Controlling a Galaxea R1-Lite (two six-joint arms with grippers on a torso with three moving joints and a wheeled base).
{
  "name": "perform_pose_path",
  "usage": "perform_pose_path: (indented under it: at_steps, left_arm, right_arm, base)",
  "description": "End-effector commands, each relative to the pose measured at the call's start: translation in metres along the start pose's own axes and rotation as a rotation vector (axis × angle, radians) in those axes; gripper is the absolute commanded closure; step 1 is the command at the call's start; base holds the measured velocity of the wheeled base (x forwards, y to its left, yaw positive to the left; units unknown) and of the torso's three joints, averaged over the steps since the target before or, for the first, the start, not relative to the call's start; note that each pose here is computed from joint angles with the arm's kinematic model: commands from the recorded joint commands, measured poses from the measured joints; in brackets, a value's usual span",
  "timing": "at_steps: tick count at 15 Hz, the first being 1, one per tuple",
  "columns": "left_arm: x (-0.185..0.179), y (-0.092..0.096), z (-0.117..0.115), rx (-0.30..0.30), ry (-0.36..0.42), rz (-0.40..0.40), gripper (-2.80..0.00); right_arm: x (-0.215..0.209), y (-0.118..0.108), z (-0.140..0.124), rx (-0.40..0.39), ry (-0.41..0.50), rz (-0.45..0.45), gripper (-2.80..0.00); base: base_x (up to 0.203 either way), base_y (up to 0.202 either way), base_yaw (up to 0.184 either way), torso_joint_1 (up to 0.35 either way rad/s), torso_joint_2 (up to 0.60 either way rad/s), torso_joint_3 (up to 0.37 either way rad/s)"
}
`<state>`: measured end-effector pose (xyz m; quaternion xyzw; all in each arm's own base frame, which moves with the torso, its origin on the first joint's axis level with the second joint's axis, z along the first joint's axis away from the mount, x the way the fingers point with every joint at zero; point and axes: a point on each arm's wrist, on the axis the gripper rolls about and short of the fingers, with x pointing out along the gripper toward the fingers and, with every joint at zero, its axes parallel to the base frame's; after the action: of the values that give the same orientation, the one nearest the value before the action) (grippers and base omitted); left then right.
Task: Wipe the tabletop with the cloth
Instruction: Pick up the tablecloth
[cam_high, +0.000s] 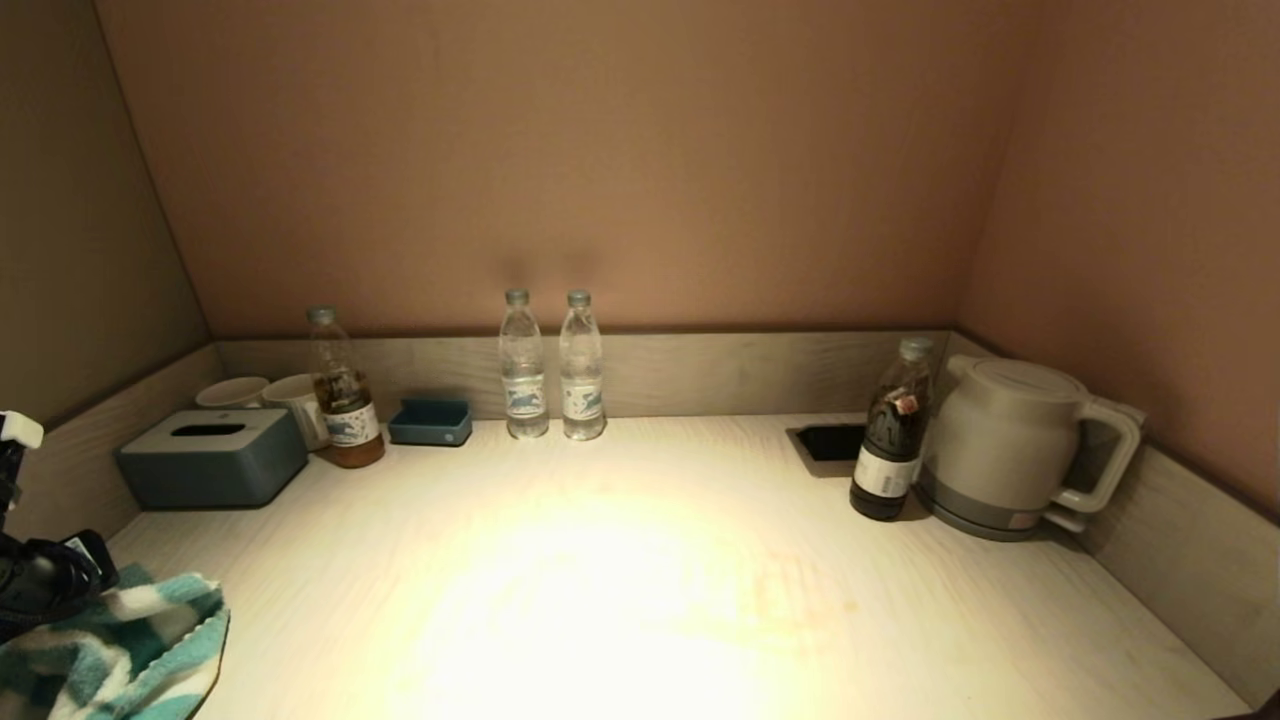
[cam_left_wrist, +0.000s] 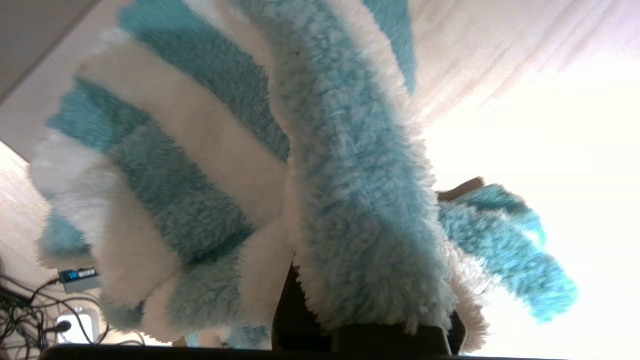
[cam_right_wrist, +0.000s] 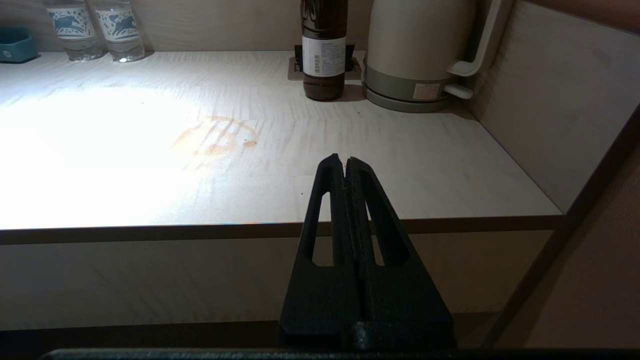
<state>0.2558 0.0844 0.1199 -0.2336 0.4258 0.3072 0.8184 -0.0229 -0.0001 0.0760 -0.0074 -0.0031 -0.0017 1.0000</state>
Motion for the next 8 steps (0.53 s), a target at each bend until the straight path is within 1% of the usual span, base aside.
perform_pose_path:
  at_steps: [1, 3, 4, 5, 6, 8]
  left_arm:
    - [-0.024, 0.0, 0.005, -0.009, -0.073, -0.04, 0.0]
    - [-0.062, -0.004, 0.012, -0.009, -0.189, -0.115, 0.0]
    - [-0.077, -0.008, 0.017, -0.004, -0.232, -0.148, 0.0]
    - [-0.079, -0.009, 0.017, 0.0, -0.234, -0.152, 0.0]
    - [-0.086, -0.011, 0.017, 0.008, -0.237, -0.173, 0.0]
    - [-0.125, -0.023, 0.028, 0.026, -0.31, -0.284, 0.0]
  right_arm:
    - [0.0, 0.0, 0.0, 0.0, 0.0, 0.0, 0.0]
    - [0.0, 0.0, 0.0, 0.0, 0.0, 0.0, 0.0]
    - [0.0, 0.0, 0.0, 0.0, 0.0, 0.0, 0.0]
    - [0.0, 0.0, 0.0, 0.0, 0.0, 0.0, 0.0]
    - [0.0, 0.0, 0.0, 0.0, 0.0, -0.001, 0.0]
    - [0.0, 0.0, 0.0, 0.0, 0.0, 0.0, 0.0]
  base:
    - [0.0, 0.0, 0.0, 0.0, 0.0, 0.0]
    - [0.0, 0.0, 0.0, 0.0, 0.0, 0.0]
    - [0.0, 0.0, 0.0, 0.0, 0.0, 0.0]
    - [0.0, 0.0, 0.0, 0.0, 0.0, 0.0]
    - [0.0, 0.0, 0.0, 0.0, 0.0, 0.0]
    - [0.0, 0.0, 0.0, 0.0, 0.0, 0.0]
